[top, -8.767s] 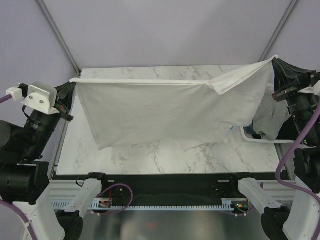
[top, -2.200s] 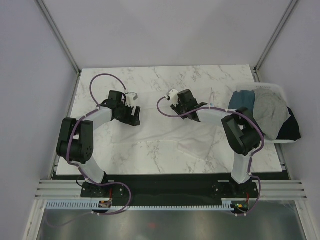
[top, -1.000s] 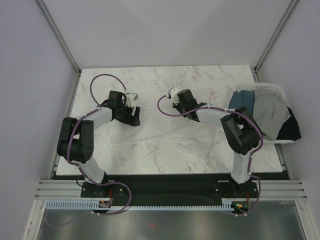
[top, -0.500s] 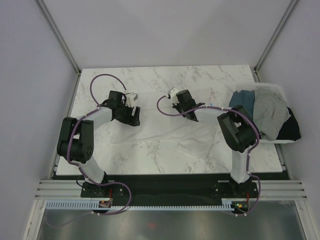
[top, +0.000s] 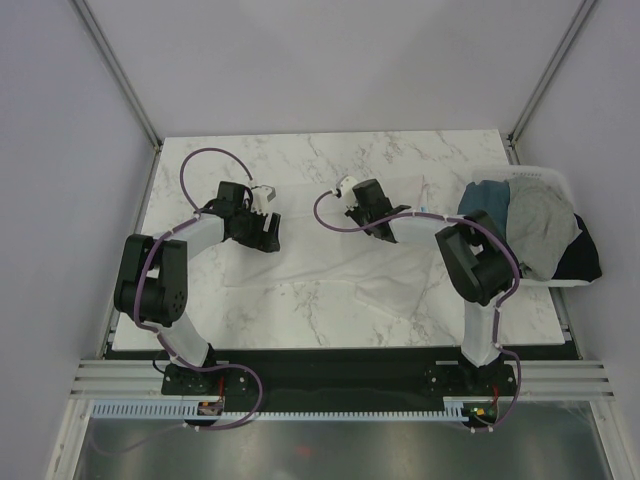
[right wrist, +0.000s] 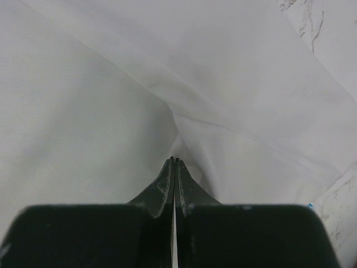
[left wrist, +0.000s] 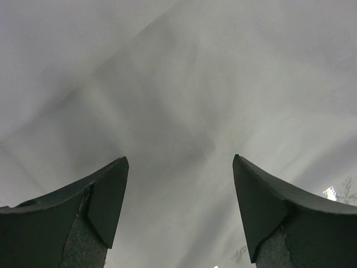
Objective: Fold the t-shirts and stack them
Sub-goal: Fold the tshirt
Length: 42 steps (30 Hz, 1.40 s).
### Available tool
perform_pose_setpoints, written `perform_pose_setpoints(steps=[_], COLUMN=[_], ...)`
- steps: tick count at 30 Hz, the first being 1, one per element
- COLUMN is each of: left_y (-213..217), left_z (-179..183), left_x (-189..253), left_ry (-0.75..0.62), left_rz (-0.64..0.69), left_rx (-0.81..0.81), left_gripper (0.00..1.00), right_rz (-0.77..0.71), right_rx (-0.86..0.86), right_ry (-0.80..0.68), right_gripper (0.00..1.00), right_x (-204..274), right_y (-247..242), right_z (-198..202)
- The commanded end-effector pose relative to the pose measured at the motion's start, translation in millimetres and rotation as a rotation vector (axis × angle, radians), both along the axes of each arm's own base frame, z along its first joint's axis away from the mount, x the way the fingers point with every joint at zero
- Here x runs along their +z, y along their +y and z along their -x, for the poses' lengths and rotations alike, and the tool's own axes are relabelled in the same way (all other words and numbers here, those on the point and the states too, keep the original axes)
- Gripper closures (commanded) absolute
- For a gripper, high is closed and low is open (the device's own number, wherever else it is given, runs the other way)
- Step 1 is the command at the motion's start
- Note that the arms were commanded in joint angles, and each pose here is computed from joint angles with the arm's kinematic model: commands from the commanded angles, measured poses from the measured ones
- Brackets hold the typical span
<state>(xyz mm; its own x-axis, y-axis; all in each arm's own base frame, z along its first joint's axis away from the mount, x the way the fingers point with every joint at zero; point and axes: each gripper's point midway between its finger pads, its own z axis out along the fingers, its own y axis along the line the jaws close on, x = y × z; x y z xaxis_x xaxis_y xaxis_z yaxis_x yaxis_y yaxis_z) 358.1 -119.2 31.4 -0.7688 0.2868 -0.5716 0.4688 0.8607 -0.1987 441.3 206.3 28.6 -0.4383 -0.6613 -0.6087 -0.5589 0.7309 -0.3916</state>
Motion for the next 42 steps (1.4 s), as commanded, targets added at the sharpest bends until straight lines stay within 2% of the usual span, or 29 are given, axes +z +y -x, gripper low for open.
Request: perform_pose_setpoints(steps=[1, 10, 11, 12, 15, 18, 23, 37, 40, 42], left_y=[-2.7, -0.5, -0.6, -0.3, -0.3, -0.3, -0.9, -0.2, -0.2, -0.2], left_z=[-5.3, -6.7, -6.8, -6.9, -7.1, -7.4, -7.4, -7.8, -7.5, -7.9], left_x=[5.3, 4.4, 4.9, 4.8, 6.9, 7.0, 6.0, 6.2, 5.1, 5.2], left_ry=[-0.014, -0.016, -0.017, -0.018, -0.022, -0.024, -0.02, -0.021, -0.017, -0.019], left_rz=[0.021, 0.012, 0.012, 0.01, 0.011, 0.012, 0.014, 0.01, 0.01, 0.01], left_rx=[0.015, 0.023, 0.023, 0.022, 0.022, 0.022, 0.022, 0.024, 0.026, 0.025], left_gripper=[0.17, 0.18, 0.18, 0.18, 0.18, 0.18, 0.18, 0.18, 0.18, 0.18], right_rz=[-0.113, -0.164, -0.159, -0.144, -0.074, -0.015, 0.026, 0.038, 0.015, -0.008], right_rx=[0.022, 0.079, 0.072, 0.062, 0.01, -0.029, -0.074, -0.114, -0.112, -0.105], right_ry=[-0.054, -0.035, -0.044, -0.048, -0.082, -0.114, -0.15, -0.065, -0.036, -0.024], right_gripper=[1.0, 1.0, 0.97, 0.84, 0.62, 0.57, 0.56, 0.61, 0.64, 0.7], right_x=[44.3, 57.6, 60.1, 58.6, 59.6, 61.6, 63.1, 26.2, 21.6, 23.9], right_y=[20.2, 44.8, 44.7, 42.6, 27.0, 13.0, 1.7, -17.9, -18.3, -16.2], right_z=[-5.5, 7.7, 6.3, 4.9, -1.0, -4.6, -11.7, -19.1, -19.4, -19.3])
